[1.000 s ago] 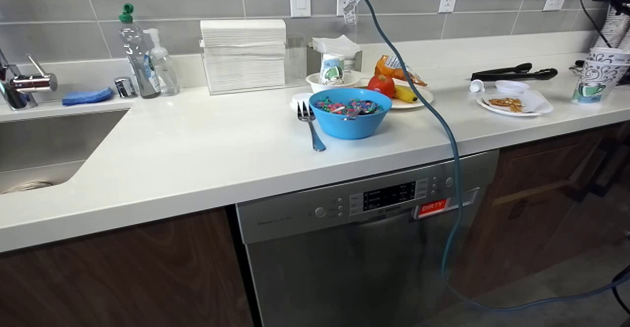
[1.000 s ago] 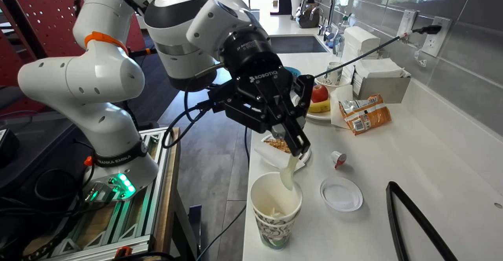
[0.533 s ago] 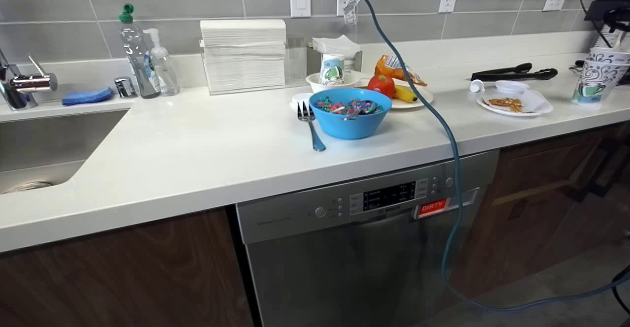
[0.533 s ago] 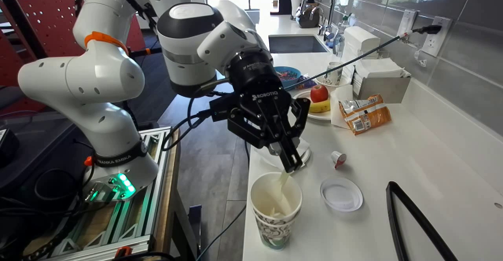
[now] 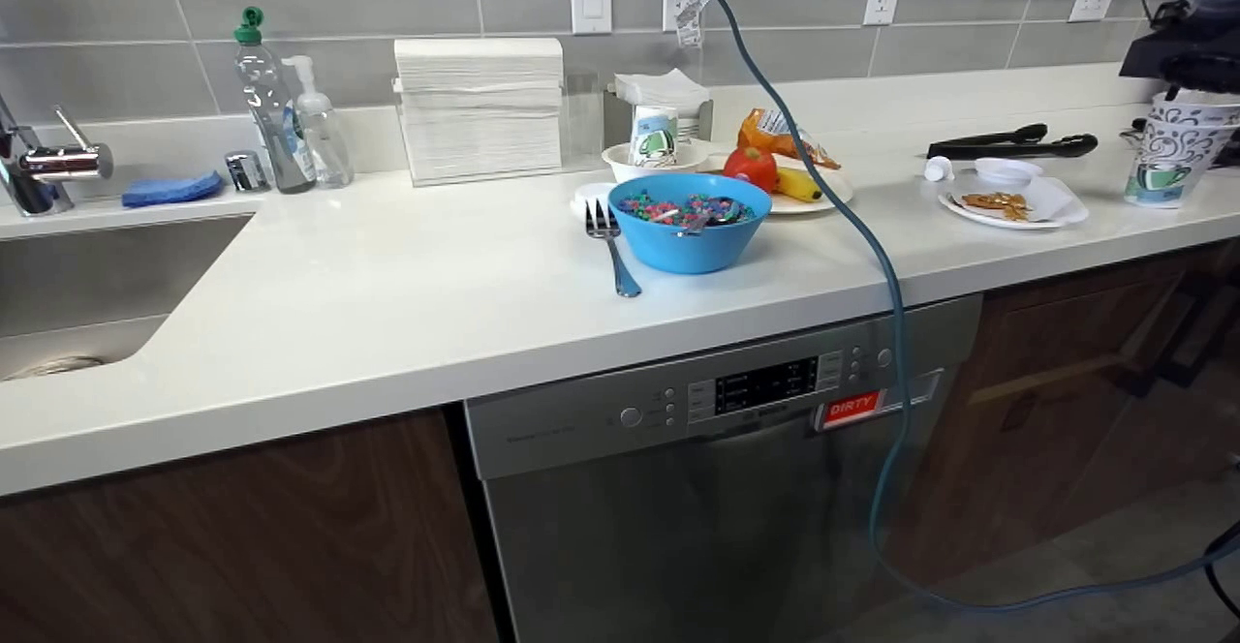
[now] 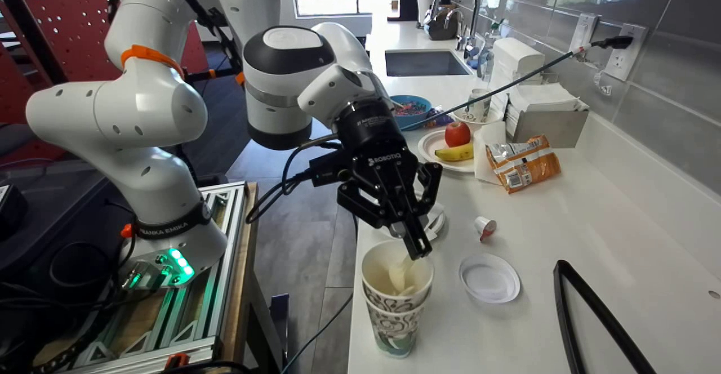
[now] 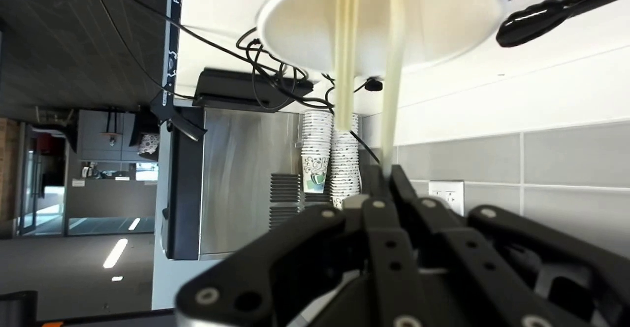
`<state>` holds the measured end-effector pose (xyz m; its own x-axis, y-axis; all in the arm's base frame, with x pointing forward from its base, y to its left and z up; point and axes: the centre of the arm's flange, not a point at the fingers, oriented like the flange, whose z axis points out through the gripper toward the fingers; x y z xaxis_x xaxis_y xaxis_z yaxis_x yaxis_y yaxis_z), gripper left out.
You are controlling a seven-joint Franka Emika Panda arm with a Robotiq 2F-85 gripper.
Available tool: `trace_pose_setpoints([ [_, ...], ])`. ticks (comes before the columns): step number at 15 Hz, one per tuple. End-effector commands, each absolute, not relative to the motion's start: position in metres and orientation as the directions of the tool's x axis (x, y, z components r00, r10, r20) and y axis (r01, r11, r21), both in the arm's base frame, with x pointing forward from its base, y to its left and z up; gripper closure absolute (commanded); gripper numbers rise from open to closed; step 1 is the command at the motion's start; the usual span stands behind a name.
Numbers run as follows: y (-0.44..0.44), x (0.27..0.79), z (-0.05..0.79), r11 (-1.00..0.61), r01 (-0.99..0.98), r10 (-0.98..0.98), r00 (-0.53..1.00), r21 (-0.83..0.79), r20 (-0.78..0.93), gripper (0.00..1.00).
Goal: Move the fork from the bowl to the cup
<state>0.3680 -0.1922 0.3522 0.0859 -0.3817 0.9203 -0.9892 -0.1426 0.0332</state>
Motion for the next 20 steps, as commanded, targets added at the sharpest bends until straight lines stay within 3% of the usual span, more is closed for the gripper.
trace_pose_setpoints([
  [1, -0.183, 0.341, 0.324, -0.123, -0.992, -0.382, 0.083, 0.039, 0.920, 0.99],
  [9, -0.196, 0.336, 0.323, -0.105, -0.994, -0.367, 0.073, 0.037, 0.927, 0.99],
  [10, -0.197, 0.337, 0.324, -0.099, -0.995, -0.364, 0.065, 0.031, 0.929, 0.70],
  [12, -0.197, 0.338, 0.331, -0.108, -0.994, -0.362, 0.057, 0.019, 0.930, 0.63],
  [17, -0.173, 0.339, 0.396, -0.311, -0.945, -0.401, 0.032, -0.103, 0.916, 0.25],
  [20, -0.158, 0.321, 0.447, -0.409, -0.908, -0.454, 0.117, -0.090, 0.883, 0.03],
])
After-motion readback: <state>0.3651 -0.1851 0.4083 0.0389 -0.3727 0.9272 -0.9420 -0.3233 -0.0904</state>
